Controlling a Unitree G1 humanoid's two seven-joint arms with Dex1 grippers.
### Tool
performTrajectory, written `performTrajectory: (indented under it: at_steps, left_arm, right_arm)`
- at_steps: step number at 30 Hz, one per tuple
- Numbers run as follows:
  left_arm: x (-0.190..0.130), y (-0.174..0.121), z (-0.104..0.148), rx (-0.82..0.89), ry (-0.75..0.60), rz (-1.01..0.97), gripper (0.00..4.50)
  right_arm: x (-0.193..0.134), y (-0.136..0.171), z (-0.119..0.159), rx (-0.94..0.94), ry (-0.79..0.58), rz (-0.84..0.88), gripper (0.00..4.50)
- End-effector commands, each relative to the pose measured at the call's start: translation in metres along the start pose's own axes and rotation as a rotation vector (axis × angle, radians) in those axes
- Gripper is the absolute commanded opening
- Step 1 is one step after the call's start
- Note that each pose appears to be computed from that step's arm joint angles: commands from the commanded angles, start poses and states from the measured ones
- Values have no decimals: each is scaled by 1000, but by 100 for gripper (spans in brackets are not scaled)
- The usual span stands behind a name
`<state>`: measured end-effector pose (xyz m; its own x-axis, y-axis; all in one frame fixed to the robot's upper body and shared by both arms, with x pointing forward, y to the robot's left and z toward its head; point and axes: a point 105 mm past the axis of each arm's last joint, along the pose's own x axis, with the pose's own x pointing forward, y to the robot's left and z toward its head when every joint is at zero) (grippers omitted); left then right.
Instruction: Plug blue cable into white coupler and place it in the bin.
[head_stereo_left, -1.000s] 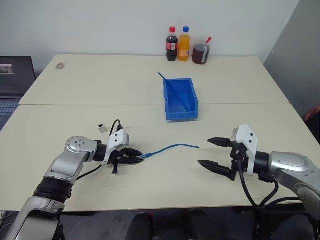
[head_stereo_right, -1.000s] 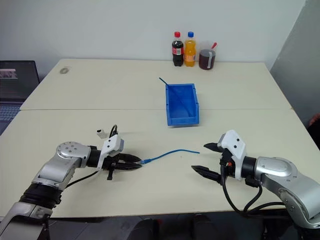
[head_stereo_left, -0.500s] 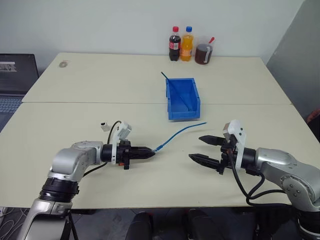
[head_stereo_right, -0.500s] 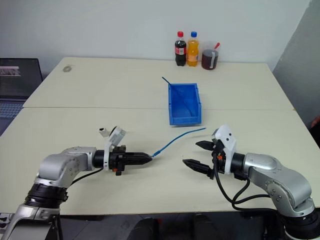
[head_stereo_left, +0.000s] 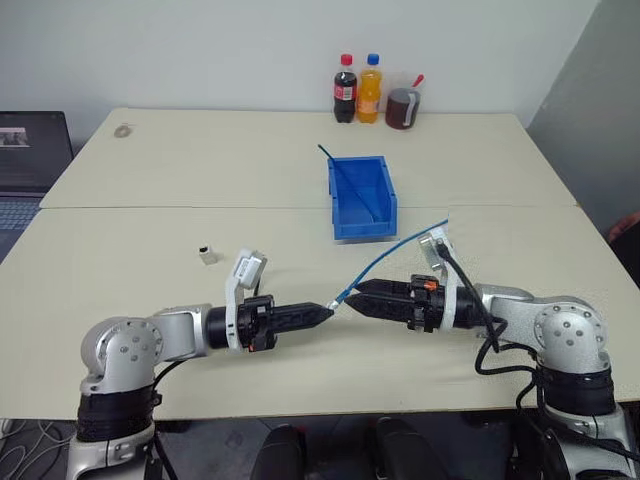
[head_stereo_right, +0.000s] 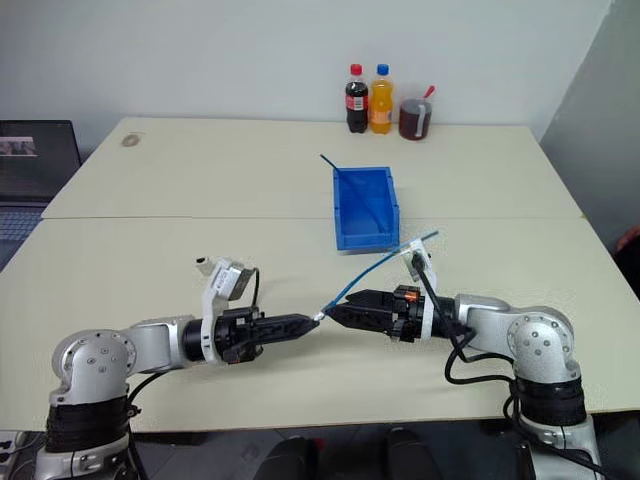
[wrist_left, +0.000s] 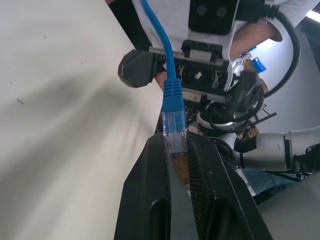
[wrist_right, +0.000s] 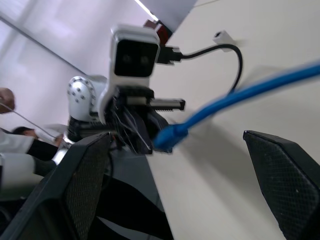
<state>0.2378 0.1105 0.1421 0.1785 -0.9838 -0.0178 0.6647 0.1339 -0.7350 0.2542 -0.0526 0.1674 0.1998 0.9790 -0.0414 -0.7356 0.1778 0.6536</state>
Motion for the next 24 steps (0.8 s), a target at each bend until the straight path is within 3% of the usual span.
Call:
performTrajectory:
  at_steps: [1,10,14,24]
  left_arm:
    - [3,-11,0,24,-20,-33,22]
    - [3,-11,-1,24,-50,-21,22]
    - [3,-11,-4,26,-45,-20,22]
    - [7,-11,-7,46,-28,-22,22]
  right_arm:
    - [2,14,5,16,4,64,450]
    - [6,13,-8,28,82,58,450]
    - [7,10,-7,31,76,48,381]
    - [8,7,0,38,51,42,125]
